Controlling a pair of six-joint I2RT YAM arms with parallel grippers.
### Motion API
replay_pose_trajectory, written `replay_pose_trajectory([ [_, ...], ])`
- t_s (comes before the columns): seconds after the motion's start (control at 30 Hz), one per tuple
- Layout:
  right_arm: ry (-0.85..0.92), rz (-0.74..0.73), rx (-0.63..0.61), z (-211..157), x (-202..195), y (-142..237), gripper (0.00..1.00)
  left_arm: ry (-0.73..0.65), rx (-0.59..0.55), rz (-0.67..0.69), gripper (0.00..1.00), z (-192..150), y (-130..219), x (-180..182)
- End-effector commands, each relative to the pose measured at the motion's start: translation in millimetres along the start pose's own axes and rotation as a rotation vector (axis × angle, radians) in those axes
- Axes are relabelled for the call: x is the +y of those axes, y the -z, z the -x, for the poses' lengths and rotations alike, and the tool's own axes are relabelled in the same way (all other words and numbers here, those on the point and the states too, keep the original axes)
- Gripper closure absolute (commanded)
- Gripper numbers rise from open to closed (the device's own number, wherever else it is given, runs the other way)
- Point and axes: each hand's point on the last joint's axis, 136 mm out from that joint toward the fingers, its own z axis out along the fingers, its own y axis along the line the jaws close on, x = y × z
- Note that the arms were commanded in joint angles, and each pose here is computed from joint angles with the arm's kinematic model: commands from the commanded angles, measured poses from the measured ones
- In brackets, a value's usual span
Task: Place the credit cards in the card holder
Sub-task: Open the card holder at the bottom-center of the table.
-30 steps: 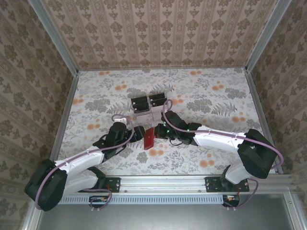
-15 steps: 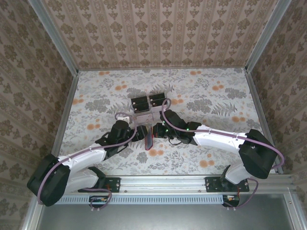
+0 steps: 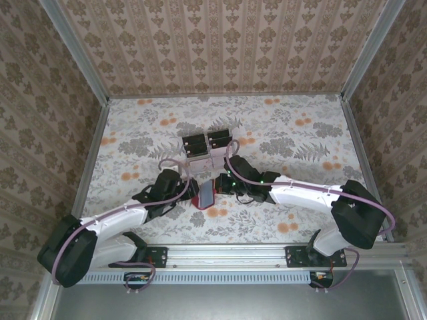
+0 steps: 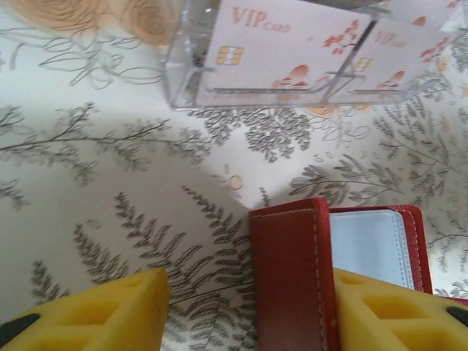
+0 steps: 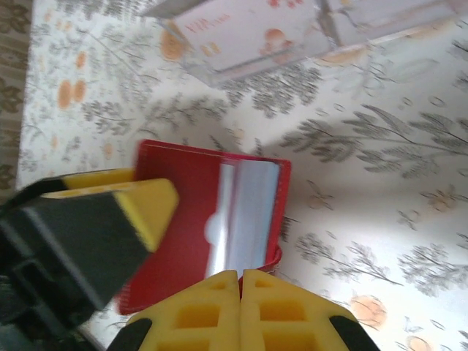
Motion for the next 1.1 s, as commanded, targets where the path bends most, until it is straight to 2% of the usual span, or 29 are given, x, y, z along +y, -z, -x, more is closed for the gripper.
replay_pose_trajectory([
  [0.0,-0.036,-0.064,-0.024,-3,-26,2,0.92,0.007,0.004,0.067,0.45,-6,6,15],
  [0.13,-0.046,-0.122,-0.015,-12,-48,-8,0.80,0.020,0.020,0.094,0.45,-15,8,26],
  [0.47,-0.062,-0.178,-0.005,-16,-67,-25,0.78,0.038,0.063,0.273,0.38,-31,20,64],
  [0.63,-0.064,-0.184,-0.010,-14,-67,-23,0.71,0.026,0.095,0.342,0.35,-33,21,72],
  [0.77,-0.064,-0.173,-0.024,-6,-63,-14,0.65,0.013,0.113,0.335,0.31,-32,15,67],
  [1.07,-0.016,-0.031,-0.038,3,-17,15,0.62,-0.038,0.035,0.240,0.28,-5,10,39],
])
